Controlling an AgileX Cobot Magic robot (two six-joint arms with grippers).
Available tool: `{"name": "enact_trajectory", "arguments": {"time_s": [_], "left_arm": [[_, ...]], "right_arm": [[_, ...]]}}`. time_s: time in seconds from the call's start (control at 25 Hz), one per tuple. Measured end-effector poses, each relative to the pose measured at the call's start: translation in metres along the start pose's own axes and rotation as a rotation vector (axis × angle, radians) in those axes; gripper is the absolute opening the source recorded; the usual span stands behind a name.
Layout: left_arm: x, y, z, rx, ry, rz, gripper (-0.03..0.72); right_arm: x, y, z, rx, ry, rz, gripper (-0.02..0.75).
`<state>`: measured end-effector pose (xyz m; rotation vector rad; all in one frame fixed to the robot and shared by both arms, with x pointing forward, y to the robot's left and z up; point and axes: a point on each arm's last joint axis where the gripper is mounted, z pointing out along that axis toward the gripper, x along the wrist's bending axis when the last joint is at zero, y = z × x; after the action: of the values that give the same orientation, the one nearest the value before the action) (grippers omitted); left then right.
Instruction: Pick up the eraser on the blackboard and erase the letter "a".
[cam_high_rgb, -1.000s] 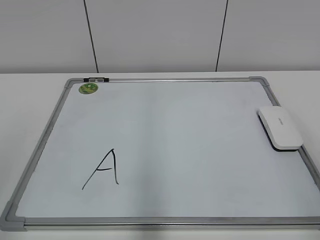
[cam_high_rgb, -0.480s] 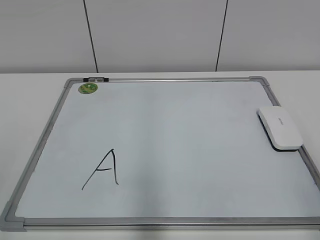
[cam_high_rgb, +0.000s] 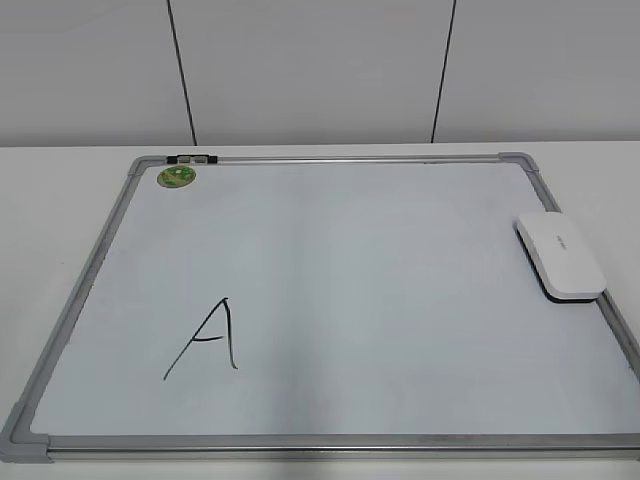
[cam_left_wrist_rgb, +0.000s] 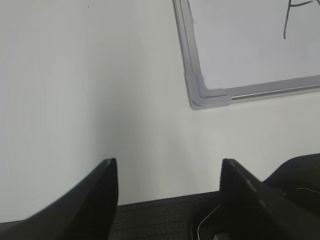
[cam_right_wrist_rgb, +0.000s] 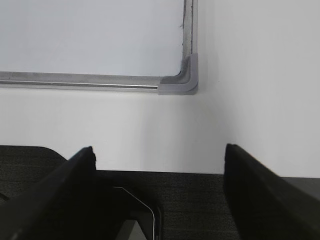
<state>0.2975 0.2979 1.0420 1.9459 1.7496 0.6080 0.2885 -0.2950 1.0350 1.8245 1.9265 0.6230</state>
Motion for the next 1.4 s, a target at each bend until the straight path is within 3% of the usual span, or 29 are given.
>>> {"name": "enact_trajectory", "arguments": {"time_s": [0.76, 0.92, 1.2, 1.4], "left_arm": [[0.000, -0.001, -0.001, -0.008, 0.002, -0.002, 0.472], [-0.001, -0.007, -0.011, -0.085, 0.009, 0.000, 0.472], [-0.004, -0.031, -0.037, -0.316, 0.028, 0.008, 0.472], [-0.005, -0.045, -0.048, -0.418, 0.036, 0.011, 0.472]], "right_arm": [[0.001, 0.000, 0.000, -0.008, 0.008, 0.004, 0.587], [0.001, -0.005, -0.007, -0.064, 0.005, 0.002, 0.587], [0.004, -0.028, -0.031, -0.291, -0.007, -0.010, 0.587], [0.005, -0.043, -0.041, -0.404, -0.013, -0.016, 0.587]]}}
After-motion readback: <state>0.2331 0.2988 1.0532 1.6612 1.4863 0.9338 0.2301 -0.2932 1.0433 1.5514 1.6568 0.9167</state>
